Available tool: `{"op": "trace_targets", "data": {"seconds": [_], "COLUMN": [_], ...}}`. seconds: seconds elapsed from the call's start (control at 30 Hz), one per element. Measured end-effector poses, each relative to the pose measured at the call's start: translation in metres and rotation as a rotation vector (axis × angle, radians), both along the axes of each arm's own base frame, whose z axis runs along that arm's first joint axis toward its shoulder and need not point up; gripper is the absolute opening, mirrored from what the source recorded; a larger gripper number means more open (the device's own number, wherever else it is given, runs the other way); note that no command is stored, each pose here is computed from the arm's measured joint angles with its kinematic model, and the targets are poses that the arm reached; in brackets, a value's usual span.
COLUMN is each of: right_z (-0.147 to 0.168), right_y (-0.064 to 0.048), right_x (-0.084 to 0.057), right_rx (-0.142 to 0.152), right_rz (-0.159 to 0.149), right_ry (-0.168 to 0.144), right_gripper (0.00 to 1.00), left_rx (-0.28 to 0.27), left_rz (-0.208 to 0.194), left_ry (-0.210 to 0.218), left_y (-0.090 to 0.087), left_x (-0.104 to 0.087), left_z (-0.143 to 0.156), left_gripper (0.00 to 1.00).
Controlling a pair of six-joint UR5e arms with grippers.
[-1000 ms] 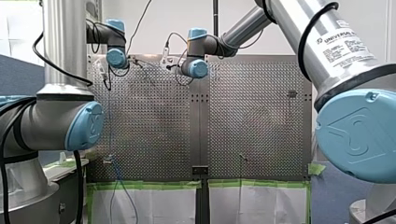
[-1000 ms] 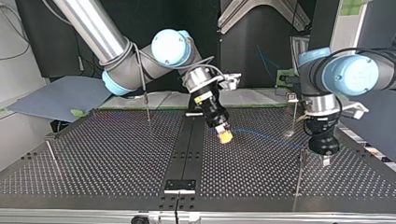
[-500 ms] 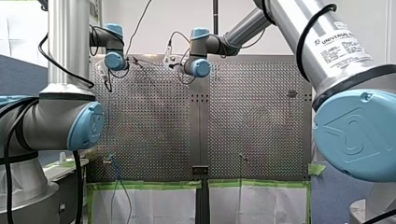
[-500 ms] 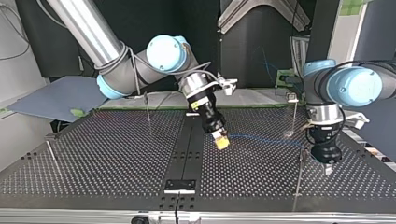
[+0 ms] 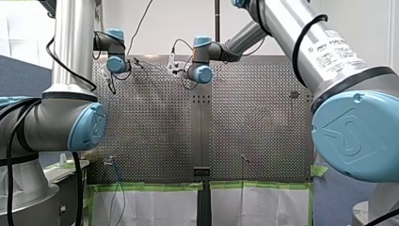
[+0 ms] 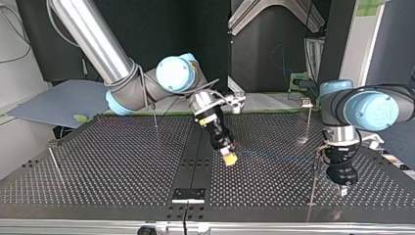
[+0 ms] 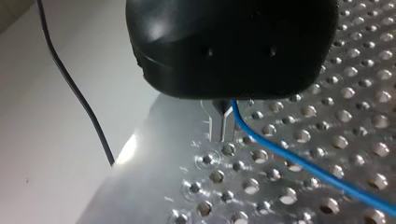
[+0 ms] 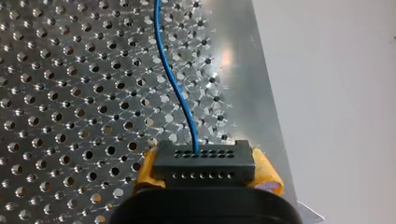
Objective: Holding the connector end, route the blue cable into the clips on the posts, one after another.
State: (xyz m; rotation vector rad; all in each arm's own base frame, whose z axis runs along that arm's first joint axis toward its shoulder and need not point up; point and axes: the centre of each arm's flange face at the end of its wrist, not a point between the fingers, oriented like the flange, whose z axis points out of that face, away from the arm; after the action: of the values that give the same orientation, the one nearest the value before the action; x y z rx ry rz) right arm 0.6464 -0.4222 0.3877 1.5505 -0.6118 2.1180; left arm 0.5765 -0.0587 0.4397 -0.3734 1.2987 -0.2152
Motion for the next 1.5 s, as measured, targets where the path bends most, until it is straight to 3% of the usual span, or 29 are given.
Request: {"op": "trace_targets", "data": {"seconds": [0.27,0.6,0.63,0.67,0.7,0.73,0.97,1.07,1.1,1.13,1.17,1.23,1.33,1.5], "right_z": [0.002,0.008,0.008,0.008,0.008,0.008,0.008,0.008,0.008,0.008,0.008,0.008,0.008,0.007], "right_y": [-0.012,-0.024,-0.024,-0.025,-0.025,-0.026,-0.029,-0.029,-0.029,-0.029,-0.03,-0.03,-0.03,-0.03], "right_x": [-0.002,-0.007,-0.007,-0.007,-0.008,-0.008,-0.01,-0.011,-0.011,-0.011,-0.011,-0.011,-0.011,-0.011], "right_rx": [-0.011,-0.02,-0.02,-0.02,-0.02,-0.019,-0.017,-0.016,-0.015,-0.015,-0.015,-0.015,-0.015,-0.012], "right_rz": [-0.003,-0.002,-0.002,-0.003,-0.003,-0.004,-0.008,-0.008,-0.008,-0.008,-0.009,-0.009,-0.009,-0.009], "right_ry": [-0.006,-0.014,-0.014,-0.014,-0.014,-0.013,-0.012,-0.011,-0.011,-0.01,-0.01,-0.01,-0.01,-0.007], "right_gripper": [0.0,0.0,0.0,0.0,0.0,0.0,0.0,0.0,0.0,0.0,0.0,0.0,0.0,0.0], "left_rx": [-0.009,-0.012,-0.012,-0.013,-0.014,-0.015,-0.032,-0.046,-0.052,-0.058,-0.067,-0.079,-0.091,-0.108], "left_rz": [0.005,-0.012,-0.012,-0.012,-0.012,-0.012,0.027,0.021,0.014,0.006,-0.008,-0.031,-0.041,-0.013], "left_ry": [-0.004,0.027,0.029,0.034,0.038,0.044,0.104,0.111,0.11,0.106,0.096,0.082,0.073,0.072], "left_y": [0.006,0.006,0.006,0.005,0.005,0.005,0.009,0.008,0.008,0.007,0.006,0.003,0.002,0.003], "left_x": [0.004,0.012,0.012,0.012,0.011,0.011,0.005,0.003,0.003,0.003,0.003,0.003,0.0,-0.013], "left_z": [-0.003,-0.021,-0.021,-0.022,-0.022,-0.023,-0.029,-0.029,-0.029,-0.028,-0.026,-0.022,-0.016,-0.001], "left_gripper": [0.0,0.0,0.17,0.17,0.42,0.54,0.54,0.58,0.65,0.82,0.82,1.0,1.0,1.0]}}
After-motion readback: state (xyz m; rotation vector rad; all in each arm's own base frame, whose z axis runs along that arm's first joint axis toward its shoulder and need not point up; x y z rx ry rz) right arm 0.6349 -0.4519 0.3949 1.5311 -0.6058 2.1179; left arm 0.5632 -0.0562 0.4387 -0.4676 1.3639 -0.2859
